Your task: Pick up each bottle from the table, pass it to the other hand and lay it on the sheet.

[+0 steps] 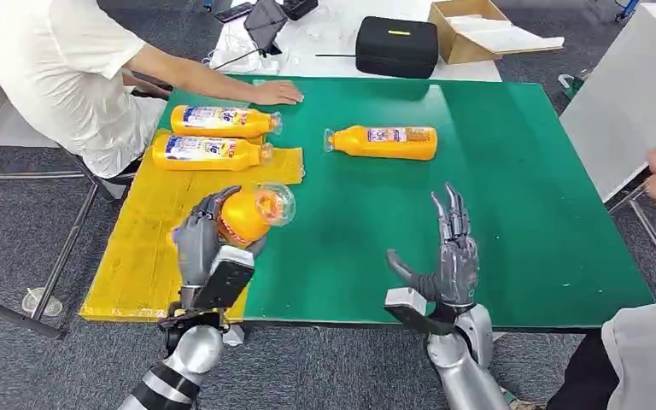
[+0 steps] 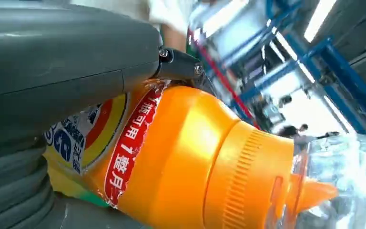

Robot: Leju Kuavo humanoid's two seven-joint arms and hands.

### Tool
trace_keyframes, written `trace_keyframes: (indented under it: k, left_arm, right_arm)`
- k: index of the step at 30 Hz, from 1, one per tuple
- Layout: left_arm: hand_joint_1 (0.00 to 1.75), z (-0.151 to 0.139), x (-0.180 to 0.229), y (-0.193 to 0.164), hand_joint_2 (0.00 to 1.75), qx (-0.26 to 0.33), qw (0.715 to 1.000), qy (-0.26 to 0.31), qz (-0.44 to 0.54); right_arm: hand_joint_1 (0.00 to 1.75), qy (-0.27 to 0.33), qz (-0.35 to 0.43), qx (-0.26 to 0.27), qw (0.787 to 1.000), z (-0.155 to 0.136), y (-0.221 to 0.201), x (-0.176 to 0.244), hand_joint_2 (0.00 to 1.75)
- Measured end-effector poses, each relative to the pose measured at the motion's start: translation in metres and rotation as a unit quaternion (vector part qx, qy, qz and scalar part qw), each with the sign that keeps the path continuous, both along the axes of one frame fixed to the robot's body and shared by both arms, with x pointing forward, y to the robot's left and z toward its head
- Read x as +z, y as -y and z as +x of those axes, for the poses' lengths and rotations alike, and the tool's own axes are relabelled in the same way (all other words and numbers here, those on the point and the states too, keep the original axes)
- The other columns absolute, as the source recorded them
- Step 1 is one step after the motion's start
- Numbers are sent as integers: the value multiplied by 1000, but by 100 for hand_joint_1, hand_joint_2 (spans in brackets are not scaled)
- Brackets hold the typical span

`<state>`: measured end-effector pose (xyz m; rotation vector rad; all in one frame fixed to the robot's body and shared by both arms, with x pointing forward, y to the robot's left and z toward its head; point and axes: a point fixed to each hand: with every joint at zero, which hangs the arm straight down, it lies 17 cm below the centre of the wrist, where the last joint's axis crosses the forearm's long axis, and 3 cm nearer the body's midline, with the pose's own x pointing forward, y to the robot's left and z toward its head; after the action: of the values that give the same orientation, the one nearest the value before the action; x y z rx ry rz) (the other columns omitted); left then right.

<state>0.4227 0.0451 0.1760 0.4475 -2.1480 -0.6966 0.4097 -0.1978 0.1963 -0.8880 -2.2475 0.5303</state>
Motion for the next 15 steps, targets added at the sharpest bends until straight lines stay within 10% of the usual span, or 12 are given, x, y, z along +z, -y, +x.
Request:
trace_keyframes:
  k: [15]
  left_arm:
    - [175,34,-88,-4,175,-1,970,-74,233]
  right_arm:
    - [0,-4,18,-2,1000,-1,-3,0,175]
